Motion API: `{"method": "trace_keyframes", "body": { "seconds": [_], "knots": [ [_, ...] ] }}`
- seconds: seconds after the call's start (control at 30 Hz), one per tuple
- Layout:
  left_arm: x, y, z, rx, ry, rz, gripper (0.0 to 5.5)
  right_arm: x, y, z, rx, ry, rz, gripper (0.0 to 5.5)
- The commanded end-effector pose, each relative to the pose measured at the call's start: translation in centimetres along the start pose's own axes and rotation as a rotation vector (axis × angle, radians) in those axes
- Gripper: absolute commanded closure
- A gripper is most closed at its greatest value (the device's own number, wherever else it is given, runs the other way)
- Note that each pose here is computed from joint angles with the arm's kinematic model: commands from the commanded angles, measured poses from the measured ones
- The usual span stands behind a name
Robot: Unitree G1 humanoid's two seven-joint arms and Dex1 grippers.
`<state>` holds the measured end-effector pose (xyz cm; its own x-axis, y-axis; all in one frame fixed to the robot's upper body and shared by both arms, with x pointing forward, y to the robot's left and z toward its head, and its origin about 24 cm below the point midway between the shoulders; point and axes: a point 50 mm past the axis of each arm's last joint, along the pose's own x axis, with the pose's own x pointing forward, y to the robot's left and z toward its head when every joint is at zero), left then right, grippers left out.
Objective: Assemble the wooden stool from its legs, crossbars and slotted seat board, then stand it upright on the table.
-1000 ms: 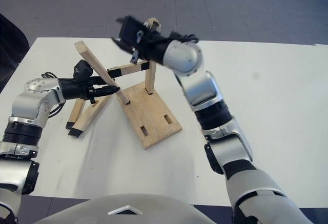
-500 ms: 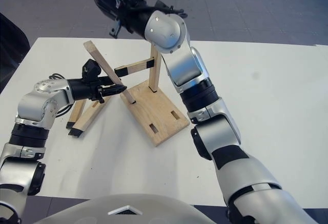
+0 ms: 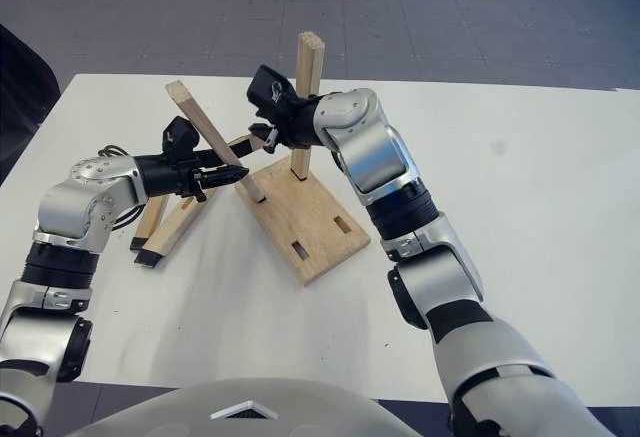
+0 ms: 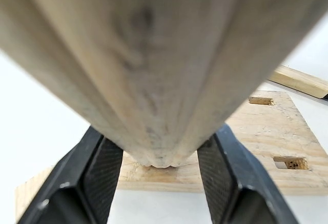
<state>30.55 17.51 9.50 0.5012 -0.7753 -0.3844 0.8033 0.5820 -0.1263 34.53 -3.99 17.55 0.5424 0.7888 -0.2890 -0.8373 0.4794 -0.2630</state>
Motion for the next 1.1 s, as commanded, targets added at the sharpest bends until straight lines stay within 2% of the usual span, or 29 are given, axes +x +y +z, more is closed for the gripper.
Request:
{"method": "trace_keyframes", "body": {
  "seconds": [0.03,0.1,0.13,0.23,0.3,0.37,0.43,0.47,0.57,0.6,0.67,0.73,0.8,0.9,0.97,1.03,1.1],
  "knots": [
    [0.9,-1.0,-5.0,-0.143,0.19,-0.018,3.46,-2.5,-1.7,7.9,-0.093,-0.39,-0.129,4.15],
    [0.9,-1.0,-5.1,-0.147,0.192,-0.021,3.46,-2.4,-2.0,8.8,-0.156,-0.396,-0.142,4.15],
    [1.0,-1.1,-5.1,-0.146,0.193,-0.023,3.46,-1.7,-2.0,8.0,-0.181,-0.334,-0.128,4.15],
    [1.1,-1.0,-4.9,-0.14,0.196,-0.028,3.46,0.7,-1.1,2.1,-0.155,-0.046,-0.008,4.15],
    [1.3,-1.1,-4.7,-0.134,0.198,-0.033,3.46,1.0,-0.1,-2.3,-0.054,0.147,0.085,4.15],
    [1.3,-1.1,-4.5,-0.132,0.197,-0.032,3.46,0.5,0.3,-4.2,0.002,0.241,0.125,4.15],
    [1.3,-1.1,-4.4,-0.133,0.197,-0.031,3.46,0.3,-0.3,-4.1,0.03,0.247,0.092,4.15],
    [1.3,-1.1,-4.3,-0.131,0.2,-0.034,3.46,0.1,-0.9,-2.7,0.028,0.175,0.057,4.15],
    [1.4,-1.0,-4.0,-0.127,0.209,-0.035,3.46,-2.0,-2.5,3.2,0.054,-0.189,-0.033,4.15],
    [1.2,-0.8,-4.0,-0.128,0.212,-0.034,3.46,-3.8,-3.3,5.5,0.053,-0.343,-0.082,4.15],
    [0.8,-0.6,-4.3,-0.132,0.23,-0.041,3.46,-7.7,-5.5,8.2,0.047,-0.536,-0.236,4.15],
    [0.3,-0.7,-4.6,-0.144,0.247,-0.058,3.46,-10.8,-8.4,8.8,0.077,-0.606,-0.412,4.15],
    [-0.2,-0.9,-4.7,-0.157,0.254,-0.081,3.46,-12.3,-10.7,7.8,0.096,-0.573,-0.526,4.15],
    [-1.2,-1.2,-4.4,-0.162,0.273,-0.153,3.46,-12.2,-13.7,1.4,0.008,-0.212,-0.661,4.15],
    [-1.6,-1.0,-3.9,-0.155,0.282,-0.177,3.46,-11.4,-13.6,-4.4,-0.033,0.028,-0.623,4.15],
    [-1.5,-0.6,-3.6,-0.135,0.284,-0.167,3.46,-11.0,-12.9,-8.3,-0.027,0.149,-0.583,4.15],
    [-1.0,-0.5,-3.6,-0.116,0.273,-0.145,3.46,-11.5,-12.6,-10.8,0.0,0.204,-0.595,4.15]
  ]
}}
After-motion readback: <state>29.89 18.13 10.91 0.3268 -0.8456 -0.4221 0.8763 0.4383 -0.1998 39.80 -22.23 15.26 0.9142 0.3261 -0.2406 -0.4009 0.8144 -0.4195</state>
